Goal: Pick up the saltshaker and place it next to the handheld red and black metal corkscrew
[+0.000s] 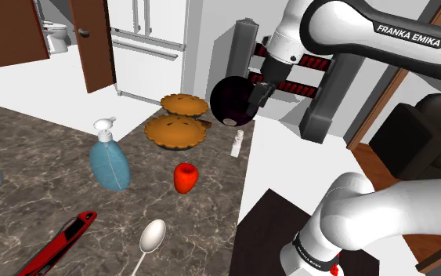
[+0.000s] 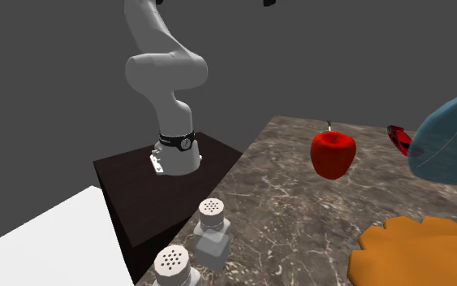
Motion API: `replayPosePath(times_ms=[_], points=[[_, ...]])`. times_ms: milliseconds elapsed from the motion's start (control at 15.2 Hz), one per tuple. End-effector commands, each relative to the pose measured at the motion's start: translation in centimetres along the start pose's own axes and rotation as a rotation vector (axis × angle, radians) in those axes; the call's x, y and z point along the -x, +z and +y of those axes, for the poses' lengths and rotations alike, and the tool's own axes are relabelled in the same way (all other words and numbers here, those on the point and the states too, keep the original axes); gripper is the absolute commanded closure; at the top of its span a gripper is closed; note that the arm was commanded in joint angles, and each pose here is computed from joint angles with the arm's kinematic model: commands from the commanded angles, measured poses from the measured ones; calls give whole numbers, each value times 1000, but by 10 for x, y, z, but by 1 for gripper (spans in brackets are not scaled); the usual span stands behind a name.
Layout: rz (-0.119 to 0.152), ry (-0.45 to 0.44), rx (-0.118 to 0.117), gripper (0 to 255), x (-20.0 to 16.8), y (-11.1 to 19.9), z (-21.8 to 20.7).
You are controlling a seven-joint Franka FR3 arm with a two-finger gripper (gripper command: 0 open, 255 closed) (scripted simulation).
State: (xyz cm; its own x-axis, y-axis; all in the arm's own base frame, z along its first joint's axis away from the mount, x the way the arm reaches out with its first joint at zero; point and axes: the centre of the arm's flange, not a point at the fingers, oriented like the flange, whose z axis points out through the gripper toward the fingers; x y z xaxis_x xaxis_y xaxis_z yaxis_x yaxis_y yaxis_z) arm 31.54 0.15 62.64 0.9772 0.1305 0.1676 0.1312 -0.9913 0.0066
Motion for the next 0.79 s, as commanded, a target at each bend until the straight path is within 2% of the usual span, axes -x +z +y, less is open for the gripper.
replayPosePath(times_ms=[0,726], points=[[0,0,0,0,0,0,0],[18,14,-42,0,-15,109,101]])
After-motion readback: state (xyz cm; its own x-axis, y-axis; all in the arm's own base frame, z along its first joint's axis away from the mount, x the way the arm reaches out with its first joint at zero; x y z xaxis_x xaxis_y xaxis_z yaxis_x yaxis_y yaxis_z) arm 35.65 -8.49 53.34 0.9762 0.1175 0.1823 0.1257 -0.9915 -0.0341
